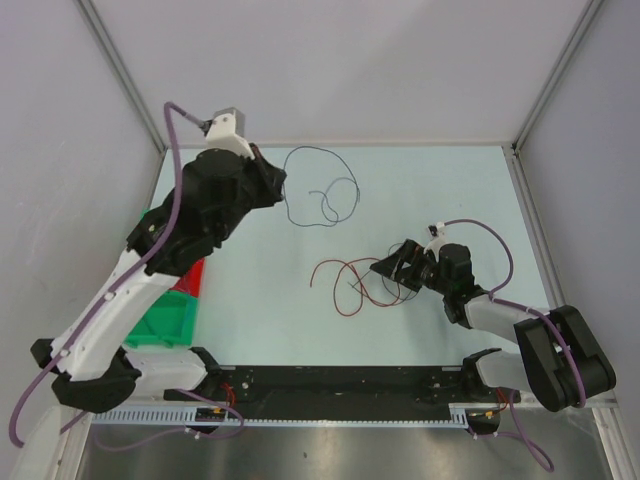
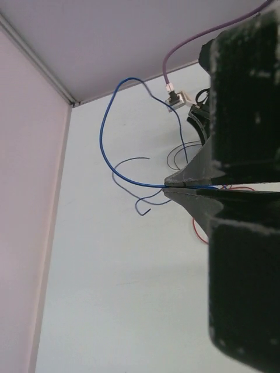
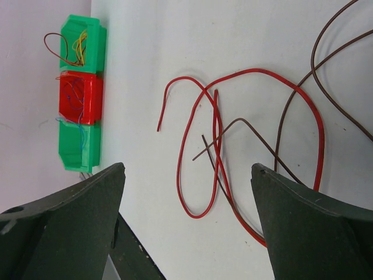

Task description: Untangle the cables

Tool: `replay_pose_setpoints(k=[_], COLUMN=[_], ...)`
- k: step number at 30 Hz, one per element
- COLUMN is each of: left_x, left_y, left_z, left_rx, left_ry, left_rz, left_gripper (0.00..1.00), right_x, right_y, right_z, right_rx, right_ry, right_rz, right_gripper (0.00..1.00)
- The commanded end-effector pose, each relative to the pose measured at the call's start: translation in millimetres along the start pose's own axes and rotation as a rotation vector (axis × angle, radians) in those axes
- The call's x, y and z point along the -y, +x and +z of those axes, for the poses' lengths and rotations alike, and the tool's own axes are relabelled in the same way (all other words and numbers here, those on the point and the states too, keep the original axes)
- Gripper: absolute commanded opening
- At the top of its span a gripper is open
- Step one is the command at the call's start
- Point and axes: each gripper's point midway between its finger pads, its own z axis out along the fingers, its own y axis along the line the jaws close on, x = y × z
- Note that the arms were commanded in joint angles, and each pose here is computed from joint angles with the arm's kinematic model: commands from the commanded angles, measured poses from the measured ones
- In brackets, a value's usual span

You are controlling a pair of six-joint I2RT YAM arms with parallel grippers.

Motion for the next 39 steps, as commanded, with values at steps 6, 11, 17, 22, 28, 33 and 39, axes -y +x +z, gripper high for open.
replay_pose_setpoints(k=[6, 11, 17, 22, 28, 33, 39], left_x=[-56.8, -67.1, -66.4, -60.6, -42.1, -36.5, -31.8], left_y=[111.1, 134.5, 150.5, 161.1, 153.8, 147.4, 137.5], left_z=[27.9, 33.4, 39.6, 40.3, 37.6, 31.0, 14.7], left_rx=[-0.249, -0.311, -0.371, -0.403, -0.394, -0.393, -0.385], left_ry=[-0.109, -0.117, -0.103, -0.062, 0.021, 0.052, 0.092], left_rz=[0.071, 0.126, 0.159, 0.147, 0.121, 0.119, 0.112], left_gripper=[0.00, 0.00, 0.00, 0.00, 0.00, 0.00, 0.00], right_x=[-9.3, -10.5, -41.5, -81.2, -123.3, -123.1, -135.9], right_y=[-10.0, -9.4, -9.4, -21.1, -27.3, -23.3, -24.3], right_z=[-0.9, -1.1, -12.4, -37.7, -40.2, -8.1, 23.7], right_rx=[0.039, 0.035, 0.015, 0.061, 0.093, 0.072, 0.083], right_ry=[-0.039, -0.046, -0.174, -0.174, -0.160, -0.065, -0.001], right_rz=[-0.028, -0.034, -0.115, -0.252, -0.362, -0.373, -0.413], right_gripper=[0.93, 0.94, 0.92, 0.96, 0.99, 0.96, 0.91])
